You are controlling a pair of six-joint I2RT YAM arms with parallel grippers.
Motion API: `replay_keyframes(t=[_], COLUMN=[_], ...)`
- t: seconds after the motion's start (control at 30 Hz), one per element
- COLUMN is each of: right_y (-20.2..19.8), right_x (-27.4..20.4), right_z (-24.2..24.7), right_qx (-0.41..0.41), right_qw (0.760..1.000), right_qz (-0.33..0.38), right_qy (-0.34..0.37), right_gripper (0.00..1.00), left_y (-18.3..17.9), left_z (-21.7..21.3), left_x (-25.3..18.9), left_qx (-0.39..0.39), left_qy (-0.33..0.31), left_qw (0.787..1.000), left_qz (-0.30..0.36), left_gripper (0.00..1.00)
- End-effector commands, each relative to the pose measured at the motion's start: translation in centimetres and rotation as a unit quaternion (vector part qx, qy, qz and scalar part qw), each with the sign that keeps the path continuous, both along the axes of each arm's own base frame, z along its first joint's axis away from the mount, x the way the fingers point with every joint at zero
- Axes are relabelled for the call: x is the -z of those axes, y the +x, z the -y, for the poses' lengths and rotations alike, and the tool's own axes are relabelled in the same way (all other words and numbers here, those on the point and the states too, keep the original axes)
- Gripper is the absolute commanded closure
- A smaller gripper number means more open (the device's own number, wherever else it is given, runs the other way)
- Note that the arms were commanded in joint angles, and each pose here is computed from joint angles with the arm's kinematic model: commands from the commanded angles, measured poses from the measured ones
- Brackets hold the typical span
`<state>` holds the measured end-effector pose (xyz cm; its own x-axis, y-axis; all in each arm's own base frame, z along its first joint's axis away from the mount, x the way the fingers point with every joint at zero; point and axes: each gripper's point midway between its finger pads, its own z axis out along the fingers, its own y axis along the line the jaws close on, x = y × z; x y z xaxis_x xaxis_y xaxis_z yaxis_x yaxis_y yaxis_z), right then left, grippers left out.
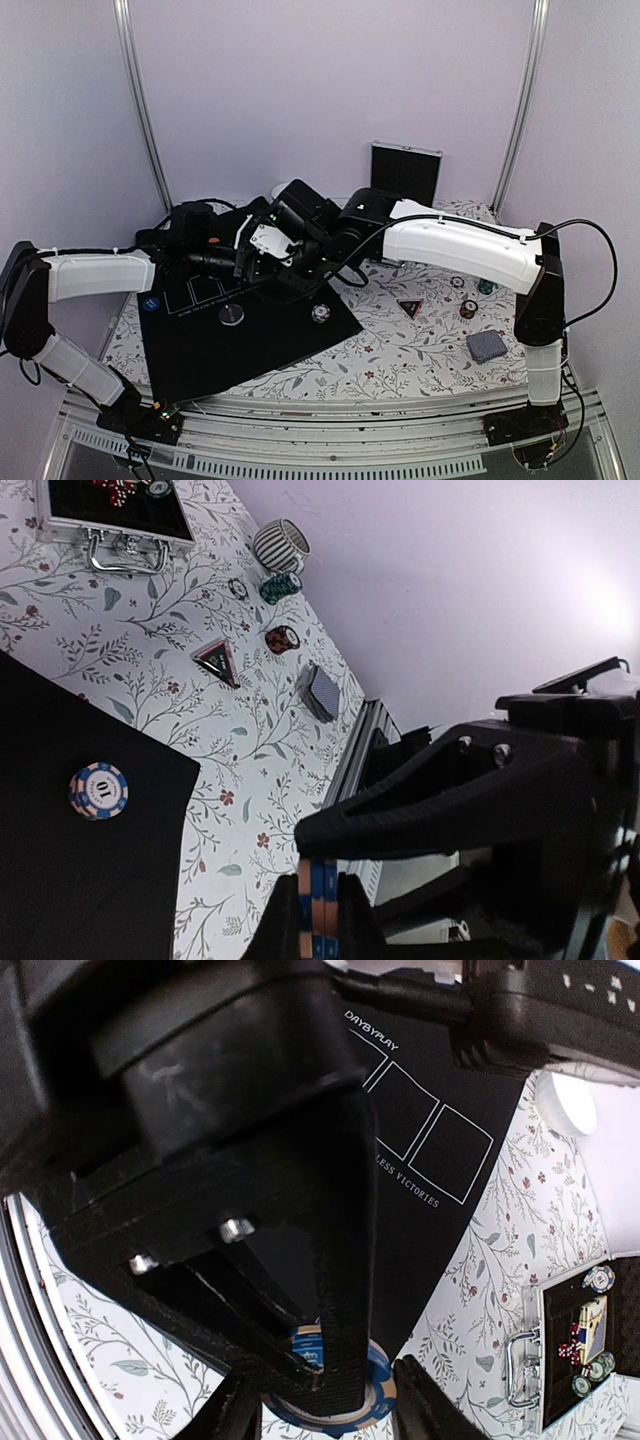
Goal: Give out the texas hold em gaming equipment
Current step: Pass from the right arm to the left
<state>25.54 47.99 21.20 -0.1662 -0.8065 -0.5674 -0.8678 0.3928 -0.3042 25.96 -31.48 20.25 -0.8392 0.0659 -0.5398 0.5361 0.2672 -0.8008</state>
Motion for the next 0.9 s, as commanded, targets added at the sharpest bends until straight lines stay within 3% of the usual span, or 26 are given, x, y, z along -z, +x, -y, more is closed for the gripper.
replay_keyframes(t=[0.0,0.03,0.07,0.23,0.33,0.63,0.87], right_y=[1.3,1.6,1.8,3.2,3.7,3.6,3.7], right_x=[-1.9,-2.0,-2.3,-3.8,-4.4,-3.7,-3.3], right_z=[0.5,0.9,1.3,3.6,5.1,8.3,9.1], right_qx=[0.039,0.05,0.058,0.103,0.123,0.152,0.159], right_qw=[0.998,0.997,0.997,0.991,0.988,0.985,0.984], right_qz=[0.04,0.048,0.054,0.061,0.055,0.051,0.047], right_qy=[0.023,0.024,0.025,0.056,0.074,0.07,0.065], right_gripper=[0.24,0.06,0.0,0.01,0.01,0.01,0.01], left_y=[2.6,3.6,4.8,13.4,17.9,29.7,33.1], left_z=[-1.3,-2.0,-3.0,-11.1,-14.7,-19.0,-19.3], left_x=[0.8,0.7,0.6,0.8,1.7,8.8,14.8], left_qx=[-0.062,-0.081,-0.104,-0.276,-0.337,-0.377,-0.392], left_qy=[0.038,0.04,0.041,0.087,0.125,0.159,0.187], left_qw=[0.997,0.996,0.994,0.957,0.932,0.911,0.895], left_qz=[0.01,0.01,0.011,0.027,0.033,-0.05,-0.104], left_gripper=[1.0,1.0,1.0,1.0,1.0,1.0,1.0])
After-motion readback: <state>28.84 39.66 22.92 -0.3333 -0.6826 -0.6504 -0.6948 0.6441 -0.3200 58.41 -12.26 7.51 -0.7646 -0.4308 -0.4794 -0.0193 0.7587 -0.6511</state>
